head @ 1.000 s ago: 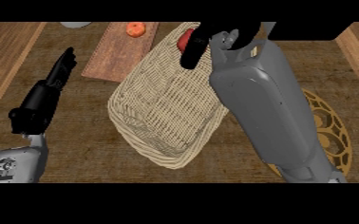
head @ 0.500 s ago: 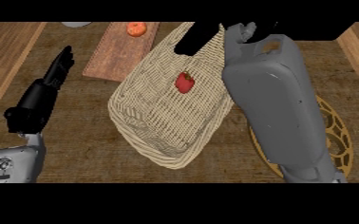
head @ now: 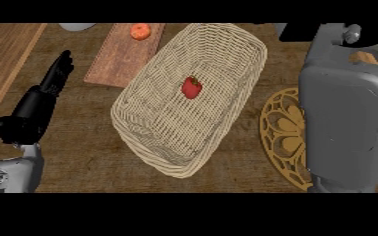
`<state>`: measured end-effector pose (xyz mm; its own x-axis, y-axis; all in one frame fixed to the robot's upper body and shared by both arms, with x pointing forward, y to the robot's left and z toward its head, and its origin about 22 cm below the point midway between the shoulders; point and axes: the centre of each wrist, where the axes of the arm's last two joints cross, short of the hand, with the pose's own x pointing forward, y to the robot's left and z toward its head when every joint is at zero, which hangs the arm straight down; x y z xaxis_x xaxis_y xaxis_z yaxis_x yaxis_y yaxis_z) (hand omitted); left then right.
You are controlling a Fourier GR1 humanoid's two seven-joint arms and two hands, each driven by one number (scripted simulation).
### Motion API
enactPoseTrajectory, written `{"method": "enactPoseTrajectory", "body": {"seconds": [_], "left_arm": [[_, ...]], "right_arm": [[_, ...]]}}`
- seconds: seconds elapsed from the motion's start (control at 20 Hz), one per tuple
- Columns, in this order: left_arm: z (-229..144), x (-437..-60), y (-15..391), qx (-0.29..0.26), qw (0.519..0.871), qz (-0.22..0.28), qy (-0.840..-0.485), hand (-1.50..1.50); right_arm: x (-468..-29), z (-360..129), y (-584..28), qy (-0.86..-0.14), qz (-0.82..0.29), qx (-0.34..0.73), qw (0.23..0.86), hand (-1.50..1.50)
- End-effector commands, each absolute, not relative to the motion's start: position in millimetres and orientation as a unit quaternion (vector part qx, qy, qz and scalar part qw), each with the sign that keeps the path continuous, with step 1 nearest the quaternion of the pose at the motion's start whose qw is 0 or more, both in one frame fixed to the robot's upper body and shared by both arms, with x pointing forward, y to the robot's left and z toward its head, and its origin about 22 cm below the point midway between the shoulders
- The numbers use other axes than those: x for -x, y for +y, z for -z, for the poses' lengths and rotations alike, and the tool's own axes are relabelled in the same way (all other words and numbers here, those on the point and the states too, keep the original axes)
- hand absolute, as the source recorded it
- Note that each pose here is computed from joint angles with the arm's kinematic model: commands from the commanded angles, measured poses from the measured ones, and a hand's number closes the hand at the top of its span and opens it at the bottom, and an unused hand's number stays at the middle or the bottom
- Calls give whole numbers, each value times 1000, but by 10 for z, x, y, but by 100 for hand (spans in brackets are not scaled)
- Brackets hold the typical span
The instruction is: Pick the bell pepper from the placemat and place it in the basket
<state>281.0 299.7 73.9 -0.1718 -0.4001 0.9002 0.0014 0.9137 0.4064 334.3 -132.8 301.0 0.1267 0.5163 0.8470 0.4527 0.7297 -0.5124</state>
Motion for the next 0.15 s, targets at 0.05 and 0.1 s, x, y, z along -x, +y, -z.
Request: {"method": "enactPoseTrajectory", "body": {"seconds": [0.05, 0.1], "left_arm": [[-834, -2834, 3070, -137, 629, 152, -750, 0], [-666, -2694, 3099, -140, 634, 156, -744, 0]], "right_arm": [[-3078, -2909, -1843, -649, 101, 377, 653, -150], [-3003, -2939, -2083, -652, 114, 383, 644, -150]]}}
